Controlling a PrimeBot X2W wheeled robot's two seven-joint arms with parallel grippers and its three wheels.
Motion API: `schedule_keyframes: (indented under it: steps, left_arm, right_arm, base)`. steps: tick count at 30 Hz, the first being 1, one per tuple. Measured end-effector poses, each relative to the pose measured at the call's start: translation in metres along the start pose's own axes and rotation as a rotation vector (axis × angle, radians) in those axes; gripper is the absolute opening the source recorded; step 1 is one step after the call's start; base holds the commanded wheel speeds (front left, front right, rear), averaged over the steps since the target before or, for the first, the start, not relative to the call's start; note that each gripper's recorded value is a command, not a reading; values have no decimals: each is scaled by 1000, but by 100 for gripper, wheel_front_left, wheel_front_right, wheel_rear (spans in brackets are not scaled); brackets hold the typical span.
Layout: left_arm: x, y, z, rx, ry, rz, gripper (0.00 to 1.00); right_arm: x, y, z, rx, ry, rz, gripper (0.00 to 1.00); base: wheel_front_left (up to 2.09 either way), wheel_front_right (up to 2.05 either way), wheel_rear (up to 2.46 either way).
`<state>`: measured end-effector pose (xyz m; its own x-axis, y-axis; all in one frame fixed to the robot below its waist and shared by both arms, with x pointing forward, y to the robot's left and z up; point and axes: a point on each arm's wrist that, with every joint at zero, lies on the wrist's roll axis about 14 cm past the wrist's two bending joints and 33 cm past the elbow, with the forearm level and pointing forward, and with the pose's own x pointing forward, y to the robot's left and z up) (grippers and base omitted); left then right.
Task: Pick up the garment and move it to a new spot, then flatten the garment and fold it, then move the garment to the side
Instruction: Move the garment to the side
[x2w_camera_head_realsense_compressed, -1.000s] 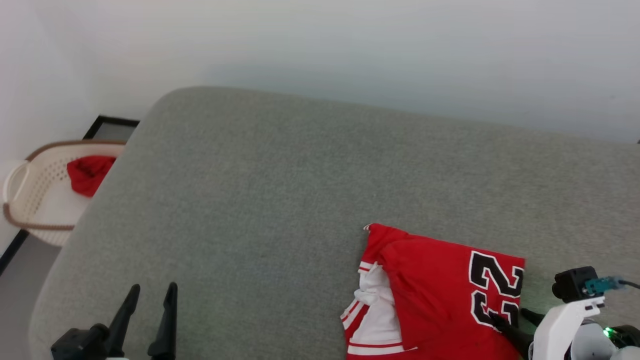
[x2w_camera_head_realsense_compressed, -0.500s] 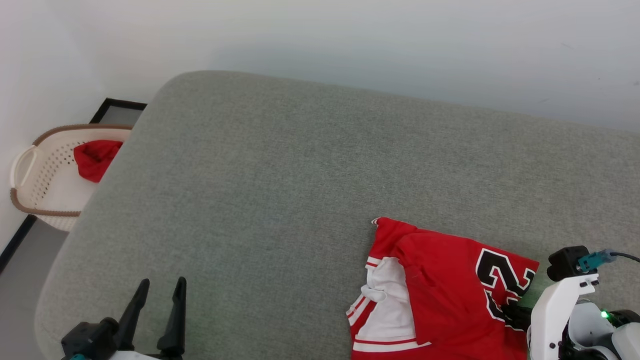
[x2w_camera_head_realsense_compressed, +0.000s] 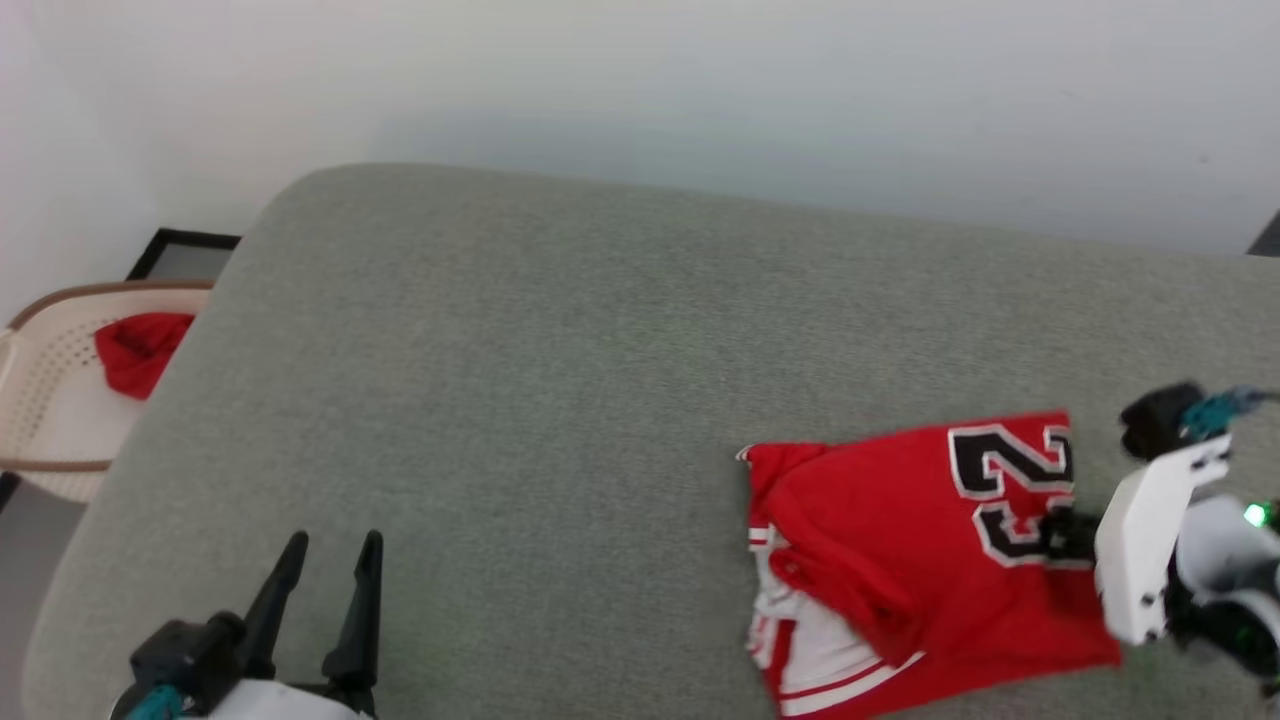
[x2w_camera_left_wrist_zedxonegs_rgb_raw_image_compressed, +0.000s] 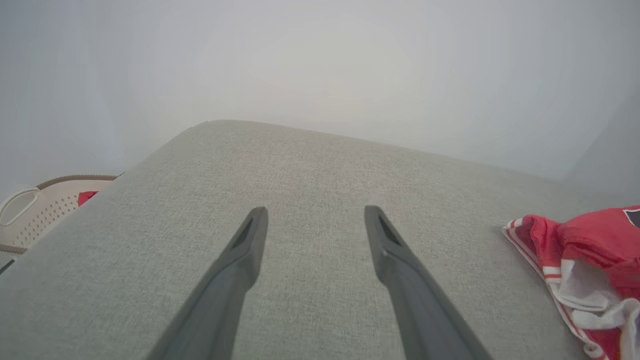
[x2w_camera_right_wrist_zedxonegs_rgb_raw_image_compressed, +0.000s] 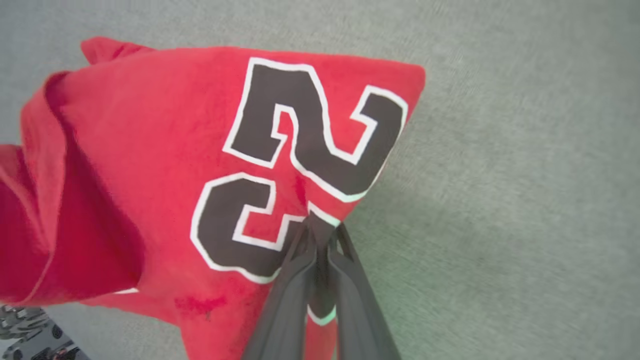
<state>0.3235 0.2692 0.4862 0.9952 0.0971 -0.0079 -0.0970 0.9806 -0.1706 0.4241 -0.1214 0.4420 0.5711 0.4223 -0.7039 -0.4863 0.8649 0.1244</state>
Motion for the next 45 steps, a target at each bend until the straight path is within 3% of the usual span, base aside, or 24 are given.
schedule_keyframes:
  steps: [12,24,34,45]
  left_arm:
    - [42,-43,10,15,-33,-146,100]
    - [95,-95,3,32,-32,-305,100]
    - [131,-137,-28,30,21,-428,100]
    - [151,-155,-67,26,97,-490,100]
  right_arm:
    - [-49,-69,42,-84,-88,-196,0]
    - [-102,-157,61,-134,-164,-446,0]
    - [-128,-231,45,-152,-157,-638,0]
    - [-161,-302,20,-233,-62,-856,0]
  base:
    - [0,0,0]
    - [0,0,0]
    - [0,0,0]
    - [0,0,0]
